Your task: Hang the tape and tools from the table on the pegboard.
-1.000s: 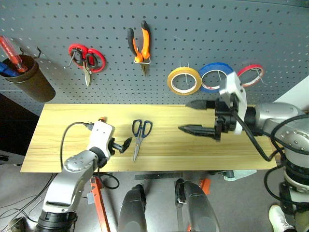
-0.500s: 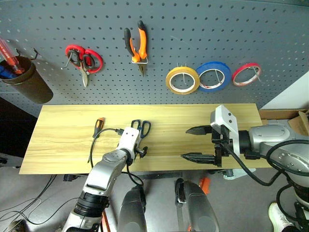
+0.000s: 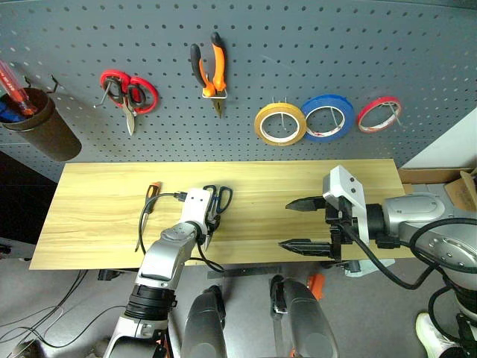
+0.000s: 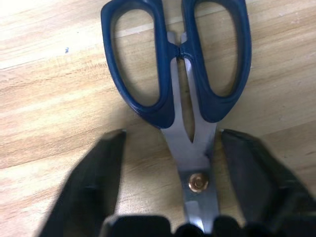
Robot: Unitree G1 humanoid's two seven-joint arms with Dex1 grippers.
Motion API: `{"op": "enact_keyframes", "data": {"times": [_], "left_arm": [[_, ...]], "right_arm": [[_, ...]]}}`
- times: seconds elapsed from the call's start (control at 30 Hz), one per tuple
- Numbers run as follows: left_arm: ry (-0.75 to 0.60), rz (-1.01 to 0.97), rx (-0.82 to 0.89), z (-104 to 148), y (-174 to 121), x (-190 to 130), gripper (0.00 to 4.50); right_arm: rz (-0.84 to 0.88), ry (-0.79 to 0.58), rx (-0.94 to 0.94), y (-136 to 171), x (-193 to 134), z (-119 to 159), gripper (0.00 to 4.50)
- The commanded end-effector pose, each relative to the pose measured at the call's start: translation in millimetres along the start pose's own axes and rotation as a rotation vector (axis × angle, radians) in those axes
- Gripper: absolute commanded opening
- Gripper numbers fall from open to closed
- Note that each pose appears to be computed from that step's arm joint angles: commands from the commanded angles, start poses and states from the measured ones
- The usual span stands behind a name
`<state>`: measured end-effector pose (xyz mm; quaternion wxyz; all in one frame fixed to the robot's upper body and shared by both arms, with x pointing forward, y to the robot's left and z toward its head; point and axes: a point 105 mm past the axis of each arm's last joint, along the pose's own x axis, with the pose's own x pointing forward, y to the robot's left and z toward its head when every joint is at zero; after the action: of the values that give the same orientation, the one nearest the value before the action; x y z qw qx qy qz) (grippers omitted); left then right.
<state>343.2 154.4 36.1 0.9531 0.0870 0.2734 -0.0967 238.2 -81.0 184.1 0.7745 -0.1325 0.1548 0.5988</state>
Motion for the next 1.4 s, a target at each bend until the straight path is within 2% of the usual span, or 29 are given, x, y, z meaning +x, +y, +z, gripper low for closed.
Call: {"op": "enact_keyframes", "data": {"times": [0.03, 0.13, 0.17, 0.37, 0.53, 0.77, 0.97, 1.13, 1.4], "left_arm": [[0.079, -0.013, -0.009, -25, -2, -1, 1.49], [0.077, -0.002, -0.027, -29, 3, -2, 0.65], [0.061, -0.002, -0.038, -27, 4, -2, 0.58], [-0.113, 0.009, -0.042, -5, 19, -13, 0.55], [-0.286, -0.007, -0.009, 11, 30, -34, 0.54], [-0.578, -0.010, 0.094, 44, 44, -86, 0.51], [-0.807, 0.030, 0.212, 85, 46, -130, 0.50], [-0.894, 0.122, 0.207, 108, 65, -150, 0.50], [-0.951, 0.202, 0.156, 124, 80, -168, 0.48]], "right_arm": [[0.012, -0.009, -0.024, 2, -3, 6, 4.50], [0.009, -0.013, -0.020, 0, -3, 7, 4.50], [0.004, -0.014, -0.019, -2, -2, 7, 4.50], [-0.053, -0.049, -0.050, -11, -1, 15, 4.50], [-0.089, -0.138, -0.145, -14, 1, 30, 4.50], [-0.142, -0.299, -0.360, -14, 4, 62, 4.50], [-0.065, -0.349, -0.409, -9, 5, 77, 4.50], [-0.059, -0.327, -0.407, -12, 6, 71, 4.50], [-0.058, -0.320, -0.407, -16, 6, 69, 4.50]]}}
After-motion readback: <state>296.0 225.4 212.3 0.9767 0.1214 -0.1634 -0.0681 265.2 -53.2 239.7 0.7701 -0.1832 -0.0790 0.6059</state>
